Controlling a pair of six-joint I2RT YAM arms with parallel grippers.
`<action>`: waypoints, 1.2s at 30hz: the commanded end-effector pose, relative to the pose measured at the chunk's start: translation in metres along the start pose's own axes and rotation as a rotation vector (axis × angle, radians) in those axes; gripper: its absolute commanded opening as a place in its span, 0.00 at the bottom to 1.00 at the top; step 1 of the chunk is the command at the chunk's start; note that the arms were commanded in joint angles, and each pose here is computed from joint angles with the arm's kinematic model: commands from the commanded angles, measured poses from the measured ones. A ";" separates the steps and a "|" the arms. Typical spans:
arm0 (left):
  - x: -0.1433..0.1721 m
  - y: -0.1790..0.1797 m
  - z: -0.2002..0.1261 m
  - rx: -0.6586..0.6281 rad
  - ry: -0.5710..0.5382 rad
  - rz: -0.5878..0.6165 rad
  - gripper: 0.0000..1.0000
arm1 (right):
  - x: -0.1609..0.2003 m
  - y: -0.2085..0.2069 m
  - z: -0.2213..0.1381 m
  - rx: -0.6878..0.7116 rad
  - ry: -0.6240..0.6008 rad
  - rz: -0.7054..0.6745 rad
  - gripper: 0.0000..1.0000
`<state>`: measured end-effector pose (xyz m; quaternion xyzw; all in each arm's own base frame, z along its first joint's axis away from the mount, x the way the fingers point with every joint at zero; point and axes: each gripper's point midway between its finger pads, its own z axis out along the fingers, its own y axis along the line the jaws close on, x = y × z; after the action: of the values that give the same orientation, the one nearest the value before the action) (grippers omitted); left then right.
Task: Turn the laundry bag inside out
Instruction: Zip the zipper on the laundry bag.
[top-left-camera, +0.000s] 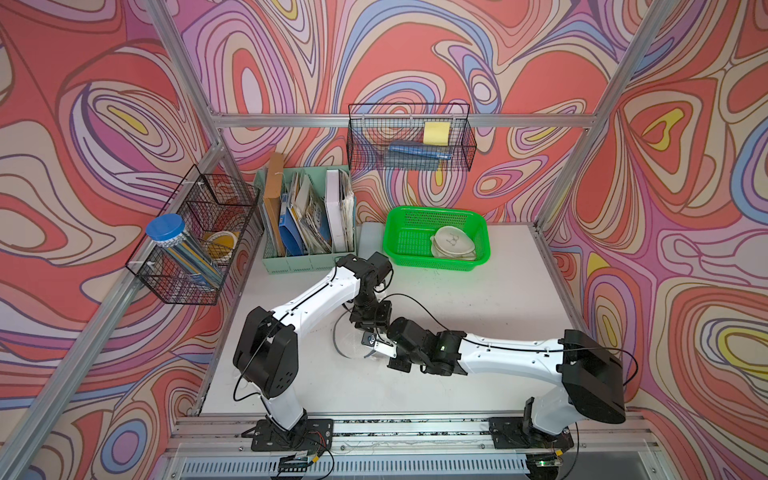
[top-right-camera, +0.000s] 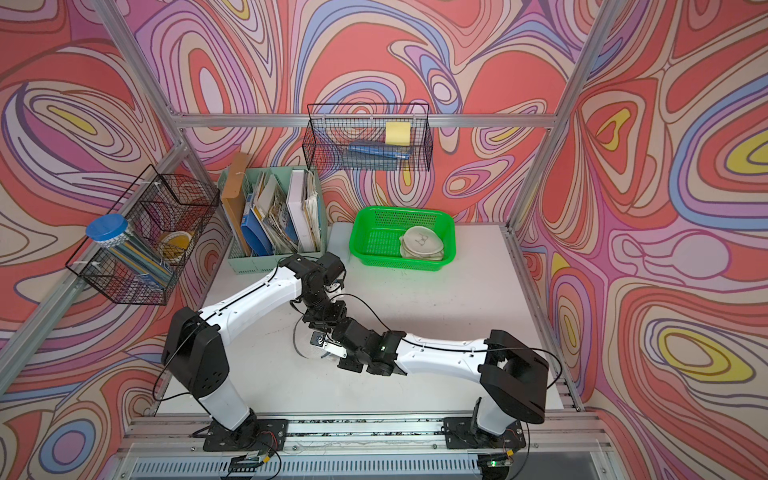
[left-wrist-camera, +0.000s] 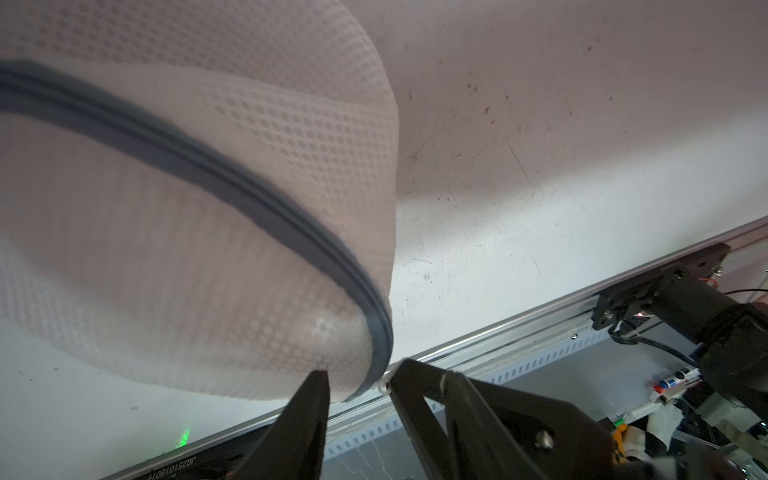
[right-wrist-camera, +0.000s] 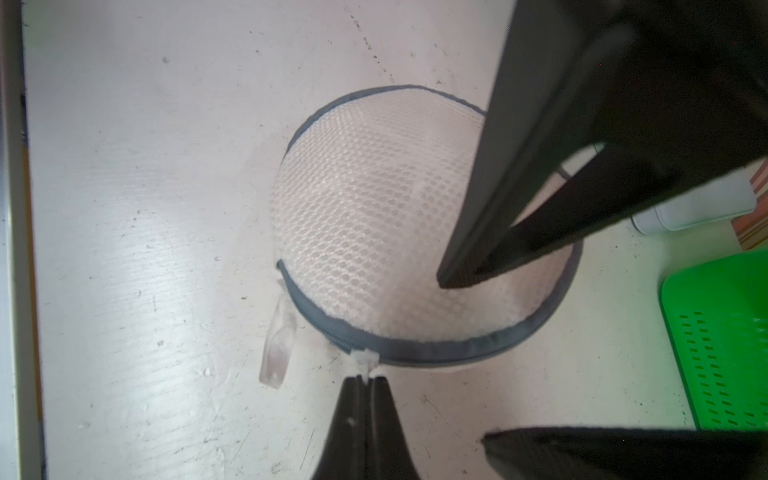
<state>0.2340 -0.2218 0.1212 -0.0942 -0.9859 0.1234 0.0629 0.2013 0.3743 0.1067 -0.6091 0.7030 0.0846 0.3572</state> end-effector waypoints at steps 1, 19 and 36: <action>0.006 0.012 0.004 -0.118 0.037 0.032 0.41 | -0.006 -0.004 -0.009 0.016 -0.018 0.007 0.00; -0.062 0.032 -0.040 0.125 -0.119 -0.333 0.00 | 0.000 0.007 -0.008 -0.036 -0.011 0.014 0.00; -0.077 0.063 -0.059 0.096 -0.215 -0.414 0.63 | -0.001 -0.030 0.013 0.016 -0.009 0.175 0.00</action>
<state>0.3162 -0.1782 0.1364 0.1257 -0.9760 0.1750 0.0308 0.2210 0.3704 0.1082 -0.5655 0.7357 0.0994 0.3593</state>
